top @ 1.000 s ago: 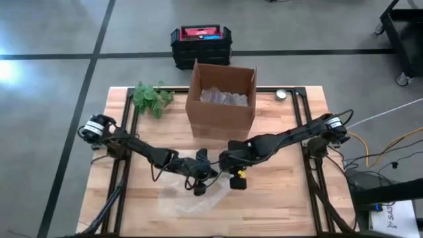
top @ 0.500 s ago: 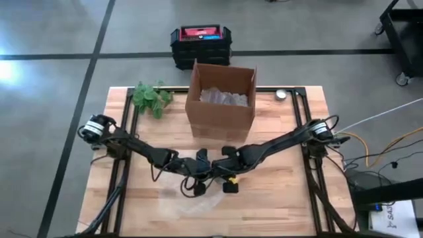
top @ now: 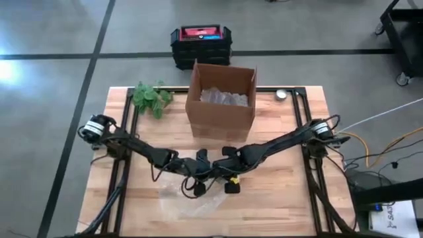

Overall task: Wrap mug
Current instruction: Wrap the yellow cup in bubble wrap

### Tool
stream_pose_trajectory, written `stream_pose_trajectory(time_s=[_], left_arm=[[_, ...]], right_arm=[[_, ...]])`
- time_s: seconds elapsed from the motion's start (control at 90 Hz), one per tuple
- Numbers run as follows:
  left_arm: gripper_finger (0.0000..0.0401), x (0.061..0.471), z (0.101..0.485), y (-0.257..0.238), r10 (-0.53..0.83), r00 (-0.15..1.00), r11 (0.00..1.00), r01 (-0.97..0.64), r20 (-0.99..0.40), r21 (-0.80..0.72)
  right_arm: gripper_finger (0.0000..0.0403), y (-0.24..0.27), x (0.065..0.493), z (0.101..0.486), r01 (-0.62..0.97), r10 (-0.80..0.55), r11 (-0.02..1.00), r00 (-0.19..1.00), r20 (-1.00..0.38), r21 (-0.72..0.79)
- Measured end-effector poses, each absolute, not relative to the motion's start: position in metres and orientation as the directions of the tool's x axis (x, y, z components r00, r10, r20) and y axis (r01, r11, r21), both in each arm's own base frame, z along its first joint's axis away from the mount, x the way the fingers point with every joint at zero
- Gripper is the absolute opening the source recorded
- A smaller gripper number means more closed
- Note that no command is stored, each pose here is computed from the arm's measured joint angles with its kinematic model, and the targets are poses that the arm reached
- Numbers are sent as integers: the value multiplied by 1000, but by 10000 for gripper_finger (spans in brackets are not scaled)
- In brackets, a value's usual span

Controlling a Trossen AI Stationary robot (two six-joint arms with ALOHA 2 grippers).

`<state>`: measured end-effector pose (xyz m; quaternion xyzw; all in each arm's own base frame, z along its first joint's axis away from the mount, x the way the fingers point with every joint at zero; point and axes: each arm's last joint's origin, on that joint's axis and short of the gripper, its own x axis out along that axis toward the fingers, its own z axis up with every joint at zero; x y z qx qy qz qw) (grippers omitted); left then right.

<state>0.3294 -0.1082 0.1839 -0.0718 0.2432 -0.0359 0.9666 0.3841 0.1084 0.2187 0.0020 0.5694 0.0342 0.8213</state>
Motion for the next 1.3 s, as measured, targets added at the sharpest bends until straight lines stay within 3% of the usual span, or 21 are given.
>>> stream_pose_trajectory(time_s=[0.122,0.278,0.622,1.022,1.3], left_arm=[[21,329,184,-108,-104,879,987,34,-465,-157],[21,329,184,-108,-104,880,987,34,-464,-157],[21,330,184,-108,-105,881,987,35,-461,-158],[21,330,184,-108,-103,881,987,34,-461,-156],[21,329,184,-108,-104,880,987,33,-464,-159]], right_arm=[[2,108,372,246,-84,107,993,382,-918,81],[2,112,371,252,-131,205,977,389,-898,166],[2,119,391,194,-142,237,968,264,-935,205],[2,119,407,156,-173,142,980,277,-950,96],[2,120,400,188,-151,137,984,299,-944,94]])
